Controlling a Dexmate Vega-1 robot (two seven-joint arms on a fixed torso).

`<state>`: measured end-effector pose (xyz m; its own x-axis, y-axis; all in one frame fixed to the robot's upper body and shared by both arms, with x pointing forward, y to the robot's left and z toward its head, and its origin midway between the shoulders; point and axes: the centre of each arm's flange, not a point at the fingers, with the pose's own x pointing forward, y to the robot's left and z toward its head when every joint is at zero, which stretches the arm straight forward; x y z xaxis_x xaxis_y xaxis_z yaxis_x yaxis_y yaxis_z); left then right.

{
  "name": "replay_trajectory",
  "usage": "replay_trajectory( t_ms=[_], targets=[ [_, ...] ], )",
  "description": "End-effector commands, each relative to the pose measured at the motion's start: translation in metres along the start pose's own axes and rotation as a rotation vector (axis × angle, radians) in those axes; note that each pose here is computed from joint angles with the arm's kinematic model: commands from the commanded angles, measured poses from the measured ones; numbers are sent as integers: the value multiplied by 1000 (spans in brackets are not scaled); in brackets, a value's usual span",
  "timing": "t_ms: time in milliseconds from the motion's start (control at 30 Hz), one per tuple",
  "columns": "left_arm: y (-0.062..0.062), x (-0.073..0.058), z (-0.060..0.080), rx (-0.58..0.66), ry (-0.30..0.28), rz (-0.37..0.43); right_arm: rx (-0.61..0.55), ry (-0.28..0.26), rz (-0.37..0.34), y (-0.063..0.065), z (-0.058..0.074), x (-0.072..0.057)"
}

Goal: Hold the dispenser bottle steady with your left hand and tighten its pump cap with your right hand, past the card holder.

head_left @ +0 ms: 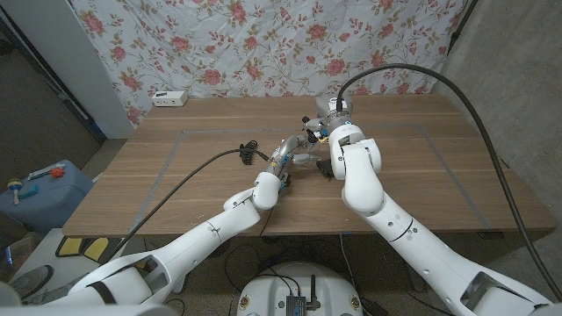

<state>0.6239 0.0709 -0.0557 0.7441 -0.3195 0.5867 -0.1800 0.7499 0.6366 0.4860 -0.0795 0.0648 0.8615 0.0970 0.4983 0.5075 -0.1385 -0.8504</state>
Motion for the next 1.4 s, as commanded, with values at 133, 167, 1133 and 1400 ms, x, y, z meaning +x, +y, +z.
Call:
replay_trajectory(
  t_ms=[133,167,1133,1400],
  targets=[
    [0,-4,0,1,-1,-2,9,-3,-41,-9,-5,-12],
    [0,-4,0,1,0,-2,10,-5,-43,-9,-6,-13],
    [7,-16,1,12,1,19,103,-49,35,-13,-34,-16],
    [8,-13,0,13,3,20,125,-56,83,-13,-36,-11]
  ],
)
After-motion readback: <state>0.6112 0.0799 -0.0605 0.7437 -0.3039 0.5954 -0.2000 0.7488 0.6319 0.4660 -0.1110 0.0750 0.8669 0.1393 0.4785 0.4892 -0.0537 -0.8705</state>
